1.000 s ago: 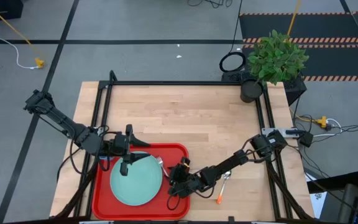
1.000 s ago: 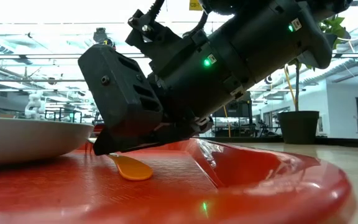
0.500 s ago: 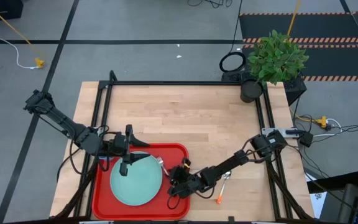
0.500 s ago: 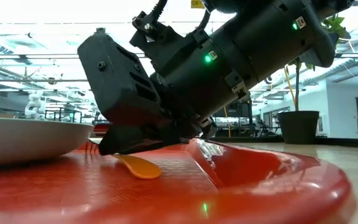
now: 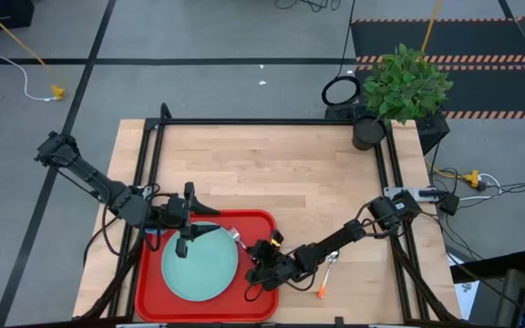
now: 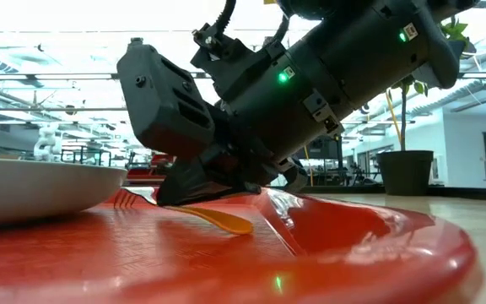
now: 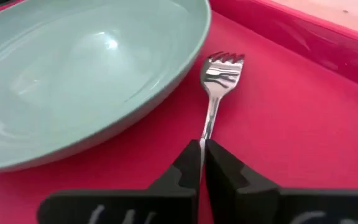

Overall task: Pick and place plate/cup/fork/spoon on tray
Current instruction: Put the orange fork on the tray

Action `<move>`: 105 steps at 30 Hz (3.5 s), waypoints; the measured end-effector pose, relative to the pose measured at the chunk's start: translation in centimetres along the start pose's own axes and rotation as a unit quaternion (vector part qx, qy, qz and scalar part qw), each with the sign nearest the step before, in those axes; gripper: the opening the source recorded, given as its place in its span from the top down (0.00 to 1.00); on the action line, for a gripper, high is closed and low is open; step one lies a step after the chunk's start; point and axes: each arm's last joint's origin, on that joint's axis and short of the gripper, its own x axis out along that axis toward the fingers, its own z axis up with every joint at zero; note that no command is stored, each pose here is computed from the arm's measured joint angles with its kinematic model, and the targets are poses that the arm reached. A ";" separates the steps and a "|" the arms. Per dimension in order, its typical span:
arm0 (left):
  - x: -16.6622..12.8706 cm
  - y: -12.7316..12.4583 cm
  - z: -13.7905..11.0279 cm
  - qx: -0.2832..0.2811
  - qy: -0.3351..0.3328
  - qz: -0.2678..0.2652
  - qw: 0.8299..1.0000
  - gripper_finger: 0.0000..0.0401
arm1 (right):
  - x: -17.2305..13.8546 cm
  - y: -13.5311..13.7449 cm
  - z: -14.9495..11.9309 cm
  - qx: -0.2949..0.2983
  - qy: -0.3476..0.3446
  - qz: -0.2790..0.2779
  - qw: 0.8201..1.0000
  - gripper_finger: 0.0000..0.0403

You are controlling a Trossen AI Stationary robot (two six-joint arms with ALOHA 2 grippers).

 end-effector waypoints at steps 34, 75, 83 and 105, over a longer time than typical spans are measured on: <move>0.0 0.0 0.0 0.004 0.000 0.000 1.000 0.59 | 0.5 -0.4 -0.3 -0.097 -0.021 -0.036 0.994 0.59; -0.1 0.5 -1.9 0.080 0.088 0.013 0.993 0.59 | -3.9 0.9 2.0 0.060 -0.097 -0.057 0.992 1.00; 0.7 -0.1 -3.4 0.101 0.142 -0.043 0.984 0.59 | -5.6 1.9 0.5 0.062 -0.100 -0.047 0.992 1.00; 7.2 1.1 -9.5 0.336 0.281 -0.109 0.892 0.32 | -6.0 2.1 0.4 -0.023 -0.117 -0.064 0.991 1.00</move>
